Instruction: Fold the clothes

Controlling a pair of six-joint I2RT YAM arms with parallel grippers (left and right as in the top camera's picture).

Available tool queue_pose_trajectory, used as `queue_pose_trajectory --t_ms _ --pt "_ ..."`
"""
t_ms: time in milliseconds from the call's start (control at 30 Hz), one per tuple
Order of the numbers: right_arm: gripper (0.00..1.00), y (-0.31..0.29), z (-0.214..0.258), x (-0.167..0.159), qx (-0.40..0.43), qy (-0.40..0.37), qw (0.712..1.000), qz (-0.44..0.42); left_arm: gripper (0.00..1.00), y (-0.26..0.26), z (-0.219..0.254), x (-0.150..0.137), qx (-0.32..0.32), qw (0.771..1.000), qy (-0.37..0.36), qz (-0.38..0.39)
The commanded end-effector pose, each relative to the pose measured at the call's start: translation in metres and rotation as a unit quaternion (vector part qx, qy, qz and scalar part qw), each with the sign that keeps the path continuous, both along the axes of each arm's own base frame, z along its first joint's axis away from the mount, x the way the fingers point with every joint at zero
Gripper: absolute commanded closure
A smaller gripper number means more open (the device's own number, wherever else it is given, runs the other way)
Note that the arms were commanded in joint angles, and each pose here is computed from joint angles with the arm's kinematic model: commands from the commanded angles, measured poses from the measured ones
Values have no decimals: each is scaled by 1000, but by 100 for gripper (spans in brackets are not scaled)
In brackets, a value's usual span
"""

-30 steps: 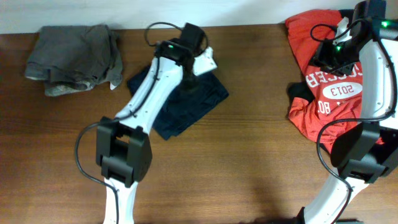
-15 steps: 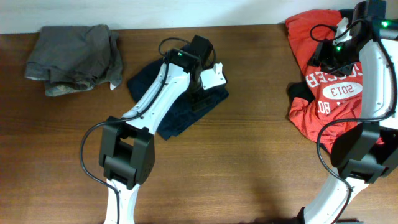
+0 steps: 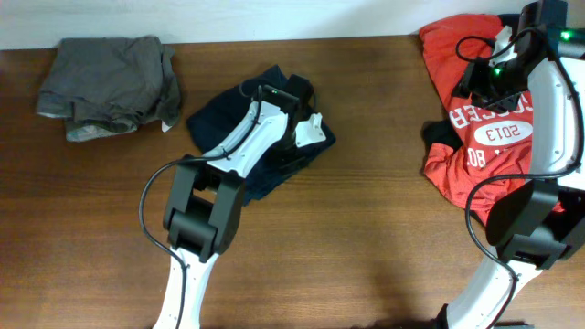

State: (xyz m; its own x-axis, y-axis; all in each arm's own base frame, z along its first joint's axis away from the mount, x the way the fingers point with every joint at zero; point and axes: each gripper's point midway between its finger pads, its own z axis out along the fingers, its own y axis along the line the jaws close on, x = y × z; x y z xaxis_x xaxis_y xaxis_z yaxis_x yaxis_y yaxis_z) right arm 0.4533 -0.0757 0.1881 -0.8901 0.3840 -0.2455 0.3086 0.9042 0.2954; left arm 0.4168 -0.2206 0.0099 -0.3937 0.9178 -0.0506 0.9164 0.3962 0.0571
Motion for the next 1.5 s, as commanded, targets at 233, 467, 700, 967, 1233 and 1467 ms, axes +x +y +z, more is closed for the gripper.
queue_pose_trajectory --t_ms 233,467,700,967,1233,1467 --pt "49 0 8 1 0 -11 1000 3 15 11 -7 -5 25 1000 10 14" --pt "49 0 8 1 0 -12 1000 3 15 23 -32 -21 46 998 31 13" --pt "49 0 8 2 0 -14 1000 4 52 41 -50 -15 88 996 -3 16" --pt "49 0 8 2 -1 -14 1000 3 100 46 -47 4 107 993 -49 26" --pt "49 0 8 3 -1 -15 1000 3 100 76 20 51 205 960 -179 72" --pt "49 0 8 3 -1 -16 1000 3 100 89 115 97 243 928 -280 38"
